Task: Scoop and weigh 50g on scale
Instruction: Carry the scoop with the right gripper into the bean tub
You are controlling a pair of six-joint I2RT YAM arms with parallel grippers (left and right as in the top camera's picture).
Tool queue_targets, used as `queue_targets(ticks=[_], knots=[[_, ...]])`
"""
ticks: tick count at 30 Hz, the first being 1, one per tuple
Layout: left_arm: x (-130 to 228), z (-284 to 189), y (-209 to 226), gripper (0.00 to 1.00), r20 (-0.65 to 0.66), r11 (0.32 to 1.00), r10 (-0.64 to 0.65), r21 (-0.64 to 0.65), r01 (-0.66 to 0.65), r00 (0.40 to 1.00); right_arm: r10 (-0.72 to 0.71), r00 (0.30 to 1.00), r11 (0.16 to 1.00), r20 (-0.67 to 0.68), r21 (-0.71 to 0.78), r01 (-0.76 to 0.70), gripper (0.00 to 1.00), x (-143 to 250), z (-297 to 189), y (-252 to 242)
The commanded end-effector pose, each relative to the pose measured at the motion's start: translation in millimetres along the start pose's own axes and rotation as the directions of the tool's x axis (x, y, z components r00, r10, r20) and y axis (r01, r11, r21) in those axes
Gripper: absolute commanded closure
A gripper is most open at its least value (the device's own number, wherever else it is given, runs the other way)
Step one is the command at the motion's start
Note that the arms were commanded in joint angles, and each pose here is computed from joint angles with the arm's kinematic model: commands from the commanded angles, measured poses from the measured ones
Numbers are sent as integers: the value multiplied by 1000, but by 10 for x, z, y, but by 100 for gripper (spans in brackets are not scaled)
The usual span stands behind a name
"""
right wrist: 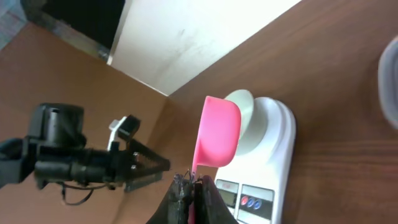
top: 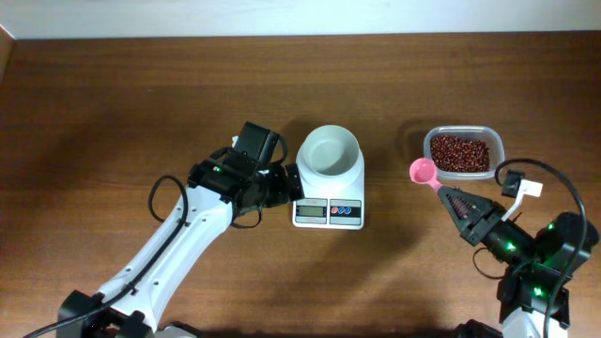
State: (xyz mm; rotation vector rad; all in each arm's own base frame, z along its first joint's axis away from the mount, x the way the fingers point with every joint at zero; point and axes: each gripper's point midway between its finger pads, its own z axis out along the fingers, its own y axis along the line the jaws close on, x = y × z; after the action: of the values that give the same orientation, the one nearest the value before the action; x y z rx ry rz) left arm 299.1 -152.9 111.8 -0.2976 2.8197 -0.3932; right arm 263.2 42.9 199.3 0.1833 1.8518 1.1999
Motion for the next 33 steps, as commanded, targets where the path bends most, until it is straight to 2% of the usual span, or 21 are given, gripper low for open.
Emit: queue_targets(ticks=[1, 7, 13, 17, 19, 22, 24, 26, 27, 29, 33], knots=[[-33, -38, 5, 1, 19, 1000, 14, -1, -14, 1000, -55, 998, 998, 31, 13, 54, 96, -126, 13, -46], [-33, -38, 5, 1, 19, 1000, 14, -1, -14, 1000, -27, 999, 999, 41, 48, 25, 96, -220, 64, -222], [-33, -38, 5, 1, 19, 1000, 14, -1, -14, 1000, -31, 998, 998, 51, 64, 28, 96, -475, 116, -254], [-33, -38, 5, 1, 19, 1000, 14, -1, -14, 1000, -119, 989, 991, 87, 80, 112, 96, -806, 122, -132], [-33, -38, 5, 1, 19, 1000, 14, -1, -14, 1000, -161, 983, 971, 87, 190, 143, 96, -940, 89, -221], [-33, -38, 5, 1, 19, 1000, 14, -1, -14, 1000, -212, 977, 919, -5, 340, 201, 96, -968, -9, -317], [-33, -38, 5, 1, 19, 1000, 14, -1, -14, 1000, -257, 963, 842, -85, 470, 266, 96, -1020, -154, -384], [-33, -38, 5, 1, 19, 1000, 14, -1, -14, 1000, -241, 964, 764, -111, 591, 259, 96, -1029, -301, -569], [-33, -38, 5, 1, 19, 1000, 14, -1, -14, 1000, -262, 953, 734, -150, 610, 298, 96, -1003, -334, -627], [-33, -38, 5, 1, 19, 1000, 14, -1, -14, 1000, -275, 944, 727, -182, 604, 328, 96, -987, -317, -688], [-33, -38, 5, 1, 19, 1000, 14, -1, -14, 1000, -158, 960, 745, -232, 610, 270, 96, -859, -180, -1182]])
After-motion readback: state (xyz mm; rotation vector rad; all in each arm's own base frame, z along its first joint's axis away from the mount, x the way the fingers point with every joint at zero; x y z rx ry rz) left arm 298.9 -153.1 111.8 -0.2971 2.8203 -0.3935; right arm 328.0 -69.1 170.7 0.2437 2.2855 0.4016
